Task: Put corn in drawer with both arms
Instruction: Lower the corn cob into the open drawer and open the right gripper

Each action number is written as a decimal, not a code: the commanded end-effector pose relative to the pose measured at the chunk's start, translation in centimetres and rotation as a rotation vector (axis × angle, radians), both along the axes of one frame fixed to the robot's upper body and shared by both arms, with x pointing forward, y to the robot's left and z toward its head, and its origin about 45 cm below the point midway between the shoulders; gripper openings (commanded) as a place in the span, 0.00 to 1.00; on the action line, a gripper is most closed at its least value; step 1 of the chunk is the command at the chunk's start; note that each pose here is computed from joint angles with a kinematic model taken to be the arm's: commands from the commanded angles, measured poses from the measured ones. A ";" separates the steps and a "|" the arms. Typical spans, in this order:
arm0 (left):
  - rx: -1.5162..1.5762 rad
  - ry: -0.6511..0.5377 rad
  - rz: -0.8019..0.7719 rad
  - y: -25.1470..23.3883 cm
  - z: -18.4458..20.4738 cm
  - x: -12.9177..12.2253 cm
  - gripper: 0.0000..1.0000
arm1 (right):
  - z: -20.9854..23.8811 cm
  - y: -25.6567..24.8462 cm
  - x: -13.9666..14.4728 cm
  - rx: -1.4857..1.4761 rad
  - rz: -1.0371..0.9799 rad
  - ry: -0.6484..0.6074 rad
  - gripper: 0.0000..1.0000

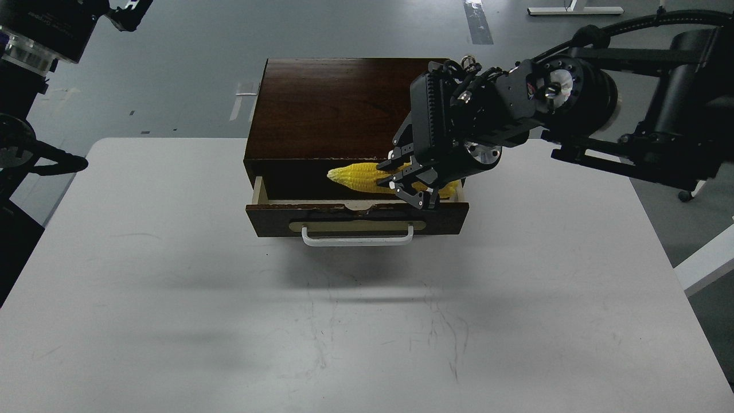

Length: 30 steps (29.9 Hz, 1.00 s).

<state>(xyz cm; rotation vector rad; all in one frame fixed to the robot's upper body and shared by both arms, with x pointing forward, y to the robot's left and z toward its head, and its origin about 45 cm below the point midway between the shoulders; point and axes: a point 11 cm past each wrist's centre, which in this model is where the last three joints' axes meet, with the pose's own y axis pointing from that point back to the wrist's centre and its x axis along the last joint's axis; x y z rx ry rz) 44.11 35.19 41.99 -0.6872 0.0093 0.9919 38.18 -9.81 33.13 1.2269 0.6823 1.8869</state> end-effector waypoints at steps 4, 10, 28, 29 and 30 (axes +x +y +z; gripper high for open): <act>0.000 0.000 0.000 0.0 0.0 0.0 0.98 | 0.0 0.0 0.0 0.000 0.000 0.000 0.35; 0.002 0.000 0.001 0.0 0.0 0.0 0.98 | 0.0 0.0 0.0 0.000 -0.002 0.001 0.40; 0.007 0.000 0.005 0.3 0.1 -0.1 0.98 | 0.0 -0.1 0.1 -0.001 -0.005 0.001 0.52; 0.007 0.000 0.005 0.3 0.1 -0.1 0.98 | 0.0 -0.1 0.1 -0.001 -0.005 0.001 0.53; 0.007 0.000 0.005 0.3 0.1 -0.1 0.98 | 0.0 -0.1 0.1 0.000 -0.004 0.001 0.58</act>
